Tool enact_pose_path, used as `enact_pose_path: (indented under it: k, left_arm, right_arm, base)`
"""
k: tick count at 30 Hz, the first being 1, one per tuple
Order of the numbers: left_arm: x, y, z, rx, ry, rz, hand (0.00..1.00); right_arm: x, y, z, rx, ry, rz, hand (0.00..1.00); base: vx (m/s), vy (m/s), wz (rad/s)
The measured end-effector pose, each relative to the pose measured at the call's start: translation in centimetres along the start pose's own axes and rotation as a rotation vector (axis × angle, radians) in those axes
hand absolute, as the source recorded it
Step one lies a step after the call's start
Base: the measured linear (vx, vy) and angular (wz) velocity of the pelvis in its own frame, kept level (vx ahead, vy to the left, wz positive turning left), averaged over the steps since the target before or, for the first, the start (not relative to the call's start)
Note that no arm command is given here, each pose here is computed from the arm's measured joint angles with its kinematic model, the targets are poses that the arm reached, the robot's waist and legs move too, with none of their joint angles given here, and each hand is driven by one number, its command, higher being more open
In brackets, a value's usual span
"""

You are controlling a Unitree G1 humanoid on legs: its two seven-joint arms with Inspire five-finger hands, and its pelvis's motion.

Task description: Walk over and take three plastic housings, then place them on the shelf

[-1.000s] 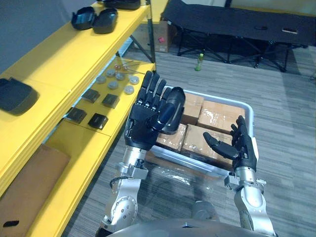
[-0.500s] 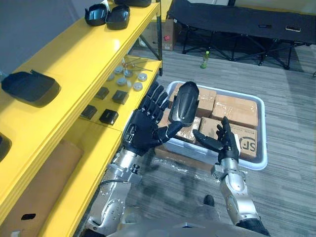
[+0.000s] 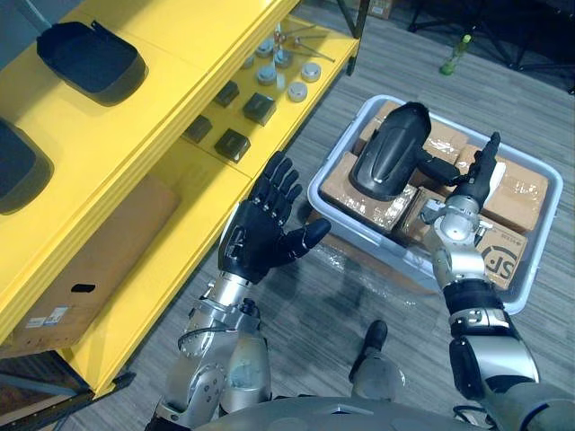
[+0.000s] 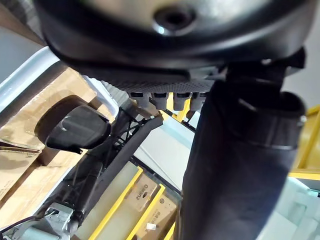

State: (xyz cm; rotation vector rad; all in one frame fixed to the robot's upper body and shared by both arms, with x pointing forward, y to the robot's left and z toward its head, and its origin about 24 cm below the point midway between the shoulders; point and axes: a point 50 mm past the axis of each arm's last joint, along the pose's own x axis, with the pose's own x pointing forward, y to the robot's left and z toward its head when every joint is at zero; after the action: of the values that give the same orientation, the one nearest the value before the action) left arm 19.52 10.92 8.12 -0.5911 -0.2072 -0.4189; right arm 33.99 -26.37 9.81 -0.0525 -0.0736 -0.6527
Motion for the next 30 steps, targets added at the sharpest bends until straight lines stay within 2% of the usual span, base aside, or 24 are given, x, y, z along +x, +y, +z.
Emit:
enact_pose_path:
  k: [6, 15, 16, 23, 26, 30]
  left_arm:
    - [0.4, 0.0, -1.5, -0.027, 0.054, -0.011, 1.00]
    - [0.6, 0.8, -4.1, -0.082, 0.123, 0.071, 1.00]
    - [0.7, 0.8, -4.4, -0.085, 0.133, 0.081, 1.00]
    - [0.1, 2.0, -5.3, -0.093, 0.153, 0.191, 1.00]
    - [0.2, 2.1, -4.9, -0.092, 0.129, 0.200, 1.00]
    - [0.2, 2.1, -4.9, -0.092, 0.128, 0.199, 1.00]
  right_arm:
    - [4.1, -2.4, 1.5, -0.154, 0.108, -0.072, 1.00]
    - [7.5, -3.5, 6.7, -0.230, 0.115, -0.099, 1.00]
    - [7.8, -4.1, 7.2, -0.238, 0.112, -0.114, 0.00]
    - [8.7, -7.9, 9.1, -0.342, 0.135, -0.193, 0.00]
    - [8.7, -9.2, 8.6, -0.399, 0.210, -0.192, 0.00]
    - [8.5, -9.4, 7.7, -0.485, 0.286, -0.176, 0.00]
  base:
    - [-0.03, 0.002, 0.11]
    - [-0.02, 0.003, 0.09]
    - [-0.05, 0.002, 0.10]
    - [-0.08, -0.015, 0.10]
    - [-0.08, -0.022, 0.09]
    - [-0.05, -0.016, 0.03]
